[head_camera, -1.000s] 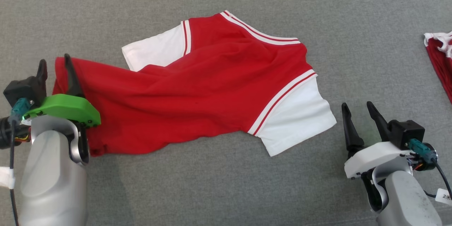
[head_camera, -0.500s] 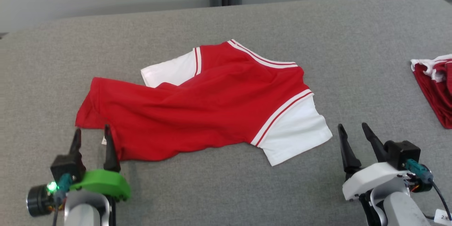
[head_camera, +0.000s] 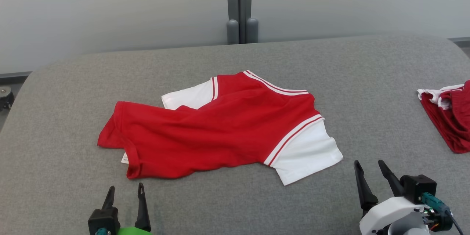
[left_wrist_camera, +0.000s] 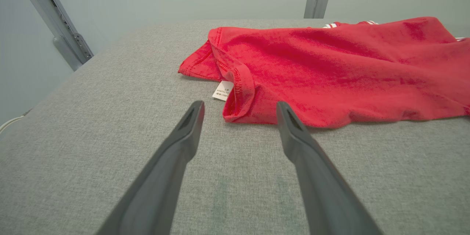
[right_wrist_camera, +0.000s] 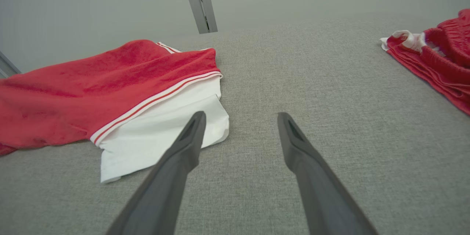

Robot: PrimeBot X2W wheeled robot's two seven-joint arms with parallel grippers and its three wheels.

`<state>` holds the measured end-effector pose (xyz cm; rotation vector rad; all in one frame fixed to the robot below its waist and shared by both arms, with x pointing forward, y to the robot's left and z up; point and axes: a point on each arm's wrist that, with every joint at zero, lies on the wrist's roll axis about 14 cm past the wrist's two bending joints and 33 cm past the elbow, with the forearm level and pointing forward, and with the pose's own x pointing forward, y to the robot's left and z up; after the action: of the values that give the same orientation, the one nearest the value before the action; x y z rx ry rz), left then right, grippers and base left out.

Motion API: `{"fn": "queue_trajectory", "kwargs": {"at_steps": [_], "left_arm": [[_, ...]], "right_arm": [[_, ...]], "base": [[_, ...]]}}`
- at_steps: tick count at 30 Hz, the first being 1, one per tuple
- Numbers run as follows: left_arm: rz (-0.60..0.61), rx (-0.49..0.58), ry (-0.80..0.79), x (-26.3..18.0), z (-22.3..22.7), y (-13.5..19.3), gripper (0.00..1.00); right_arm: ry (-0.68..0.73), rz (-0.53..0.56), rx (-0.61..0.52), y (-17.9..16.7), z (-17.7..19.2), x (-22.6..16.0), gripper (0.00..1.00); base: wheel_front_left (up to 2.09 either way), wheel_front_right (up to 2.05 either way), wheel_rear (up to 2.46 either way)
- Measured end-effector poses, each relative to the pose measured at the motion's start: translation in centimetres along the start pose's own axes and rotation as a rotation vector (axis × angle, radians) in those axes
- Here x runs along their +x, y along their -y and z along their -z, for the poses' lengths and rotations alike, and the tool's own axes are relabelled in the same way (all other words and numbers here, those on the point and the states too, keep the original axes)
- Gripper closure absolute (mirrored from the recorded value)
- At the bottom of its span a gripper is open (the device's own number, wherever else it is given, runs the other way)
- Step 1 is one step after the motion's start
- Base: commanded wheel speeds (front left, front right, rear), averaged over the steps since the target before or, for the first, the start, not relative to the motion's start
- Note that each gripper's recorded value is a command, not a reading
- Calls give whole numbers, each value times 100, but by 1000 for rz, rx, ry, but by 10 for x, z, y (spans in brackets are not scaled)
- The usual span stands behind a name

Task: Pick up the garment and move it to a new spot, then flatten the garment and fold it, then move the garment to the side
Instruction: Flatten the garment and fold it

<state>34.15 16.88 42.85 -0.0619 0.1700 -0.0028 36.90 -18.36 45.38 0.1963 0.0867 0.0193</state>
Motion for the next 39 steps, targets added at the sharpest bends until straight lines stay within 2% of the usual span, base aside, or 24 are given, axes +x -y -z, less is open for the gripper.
{"fn": "queue_trajectory", "kwargs": {"at_steps": [8, 14, 18, 23, 25, 27, 29, 30, 31, 39], "left_arm": [[35, 28, -46, 4, 13, 8, 0], [61, 66, -61, 28, 14, 13, 0], [49, 76, -98, 40, 23, 7, 11], [42, 88, -141, 53, 36, 3, 9], [33, 86, -163, 55, 43, 0, 13], [26, 86, -187, 56, 50, -3, 23], [23, 85, -195, 59, 53, -4, 23], [20, 85, -199, 60, 54, -5, 34], [15, 82, -202, 61, 55, -6, 36], [-5, 75, -207, 64, 57, -12, 34]], "right_arm": [[-21, -5, -1, -1, 7, 1, 0], [-29, -17, -10, -5, 8, 16, 0], [-43, -27, -13, -7, 13, 27, 0], [-73, -25, -19, -5, 24, 36, 0], [-84, -21, -21, -4, 28, 38, 0], [-92, -21, -23, -3, 31, 42, 0], [-99, -19, -24, -2, 33, 43, 0], [-103, -19, -26, -2, 35, 43, 0], [-107, -19, -27, -2, 36, 44, 0], [-112, -34, -32, -7, 39, 49, 0]], "base": [[0, 0, 0], [0, 0, 0], [0, 0, 0], [0, 0, 0], [0, 0, 0], [0, 0, 0], [0, 0, 0], [0, 0, 0], [0, 0, 0], [0, 0, 0]]}}
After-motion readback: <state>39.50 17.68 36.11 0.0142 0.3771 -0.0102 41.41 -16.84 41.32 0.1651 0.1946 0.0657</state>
